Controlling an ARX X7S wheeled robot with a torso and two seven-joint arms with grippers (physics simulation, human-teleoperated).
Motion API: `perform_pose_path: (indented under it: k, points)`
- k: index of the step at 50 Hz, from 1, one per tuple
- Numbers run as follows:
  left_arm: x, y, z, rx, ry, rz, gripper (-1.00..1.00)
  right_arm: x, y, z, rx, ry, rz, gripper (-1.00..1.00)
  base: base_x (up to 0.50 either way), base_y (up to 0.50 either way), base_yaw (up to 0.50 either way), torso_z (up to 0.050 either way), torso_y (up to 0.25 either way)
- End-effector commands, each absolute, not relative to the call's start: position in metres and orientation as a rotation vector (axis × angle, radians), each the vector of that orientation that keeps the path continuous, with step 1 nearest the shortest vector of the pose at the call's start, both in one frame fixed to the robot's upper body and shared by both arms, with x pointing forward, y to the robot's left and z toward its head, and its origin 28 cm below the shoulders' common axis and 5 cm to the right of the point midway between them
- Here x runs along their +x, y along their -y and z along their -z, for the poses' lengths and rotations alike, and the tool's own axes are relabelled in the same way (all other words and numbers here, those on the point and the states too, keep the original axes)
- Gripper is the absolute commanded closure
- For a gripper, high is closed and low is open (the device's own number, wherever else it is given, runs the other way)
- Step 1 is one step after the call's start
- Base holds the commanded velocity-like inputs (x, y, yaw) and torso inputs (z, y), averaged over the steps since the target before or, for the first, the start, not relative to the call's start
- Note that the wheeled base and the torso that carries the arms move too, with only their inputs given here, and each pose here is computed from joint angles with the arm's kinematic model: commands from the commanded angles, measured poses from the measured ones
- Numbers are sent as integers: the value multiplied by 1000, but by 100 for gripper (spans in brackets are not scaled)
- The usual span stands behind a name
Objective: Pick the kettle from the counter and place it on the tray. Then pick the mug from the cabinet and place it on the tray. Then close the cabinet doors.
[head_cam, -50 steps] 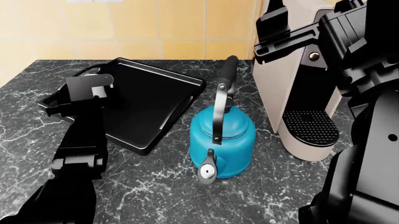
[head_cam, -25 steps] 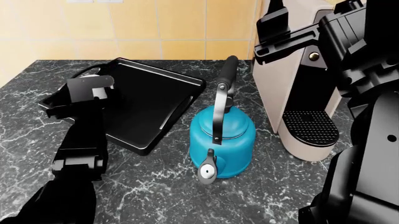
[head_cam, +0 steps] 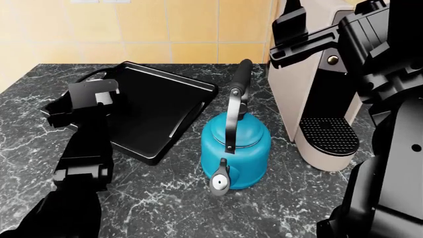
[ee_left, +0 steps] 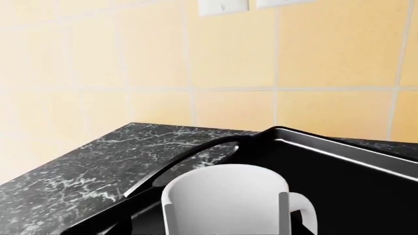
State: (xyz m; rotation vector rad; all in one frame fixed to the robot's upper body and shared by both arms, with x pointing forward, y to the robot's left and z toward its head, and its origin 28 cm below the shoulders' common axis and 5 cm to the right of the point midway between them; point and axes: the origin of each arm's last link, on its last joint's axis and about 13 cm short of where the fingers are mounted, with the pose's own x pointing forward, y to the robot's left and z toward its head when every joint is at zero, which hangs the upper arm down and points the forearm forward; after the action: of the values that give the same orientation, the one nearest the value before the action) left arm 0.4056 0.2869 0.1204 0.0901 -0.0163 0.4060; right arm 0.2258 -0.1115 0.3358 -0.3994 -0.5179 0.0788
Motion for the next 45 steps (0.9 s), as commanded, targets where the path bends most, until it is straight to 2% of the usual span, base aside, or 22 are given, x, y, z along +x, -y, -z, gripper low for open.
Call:
perform_pose_path:
  k: [1, 45]
  points:
    - [405, -288, -119, 74, 9, -405, -100, 225, 111, -336, -400, 522, -78, -100, 0, 0, 0, 0, 0]
    - [406, -291, -124, 32, 14, -355, -100, 221, 109, -342, -410, 550, -83, -100, 0, 0, 0, 0, 0]
